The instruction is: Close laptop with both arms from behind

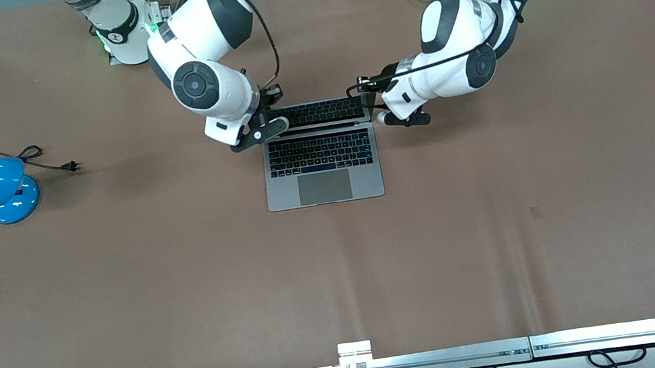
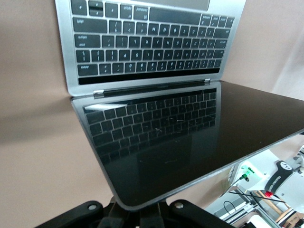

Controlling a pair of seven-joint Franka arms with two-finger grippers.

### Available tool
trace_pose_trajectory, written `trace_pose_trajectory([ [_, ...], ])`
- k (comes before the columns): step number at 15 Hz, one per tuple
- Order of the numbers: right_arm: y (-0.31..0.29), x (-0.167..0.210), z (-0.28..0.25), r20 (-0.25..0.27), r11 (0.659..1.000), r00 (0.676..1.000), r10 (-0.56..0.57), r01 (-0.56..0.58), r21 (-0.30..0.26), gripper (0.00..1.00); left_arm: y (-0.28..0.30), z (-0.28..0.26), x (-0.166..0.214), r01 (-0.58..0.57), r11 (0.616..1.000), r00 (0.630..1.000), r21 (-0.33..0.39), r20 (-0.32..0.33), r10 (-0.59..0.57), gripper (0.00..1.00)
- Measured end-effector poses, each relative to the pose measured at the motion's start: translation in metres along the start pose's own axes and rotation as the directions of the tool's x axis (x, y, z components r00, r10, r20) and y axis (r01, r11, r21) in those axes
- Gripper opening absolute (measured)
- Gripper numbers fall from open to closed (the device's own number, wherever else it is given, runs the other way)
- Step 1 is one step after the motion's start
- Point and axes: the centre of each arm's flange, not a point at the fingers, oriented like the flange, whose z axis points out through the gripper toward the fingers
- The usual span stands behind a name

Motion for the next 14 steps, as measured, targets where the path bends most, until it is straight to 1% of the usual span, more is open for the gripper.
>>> trace_pose_trajectory([
  [2,0.011,0.011,0.0,-0.026,1.0,0.999,0.022,-0.022,0.0,0.01,-0.002,0.0,0.015,0.013,1.0,1.0,-0.023,-0.013,-0.013,0.01],
  [5,0.023,0.029,0.001,-0.047,0.999,0.998,0.048,-0.048,0.007,0.01,-0.008,0.0,0.041,0.033,0.998,0.999,-0.051,-0.022,-0.034,0.01],
  [10,0.036,0.071,0.012,-0.058,0.997,0.995,0.082,-0.081,0.011,0.01,-0.01,-0.014,0.086,0.044,0.999,0.997,-0.011,-0.062,-0.044,0.01],
  [14,0.051,0.109,0.044,-0.046,0.994,0.993,0.111,-0.112,-0.007,0.01,-0.016,-0.003,0.114,0.042,0.999,0.998,0.014,-0.056,-0.042,0.01],
])
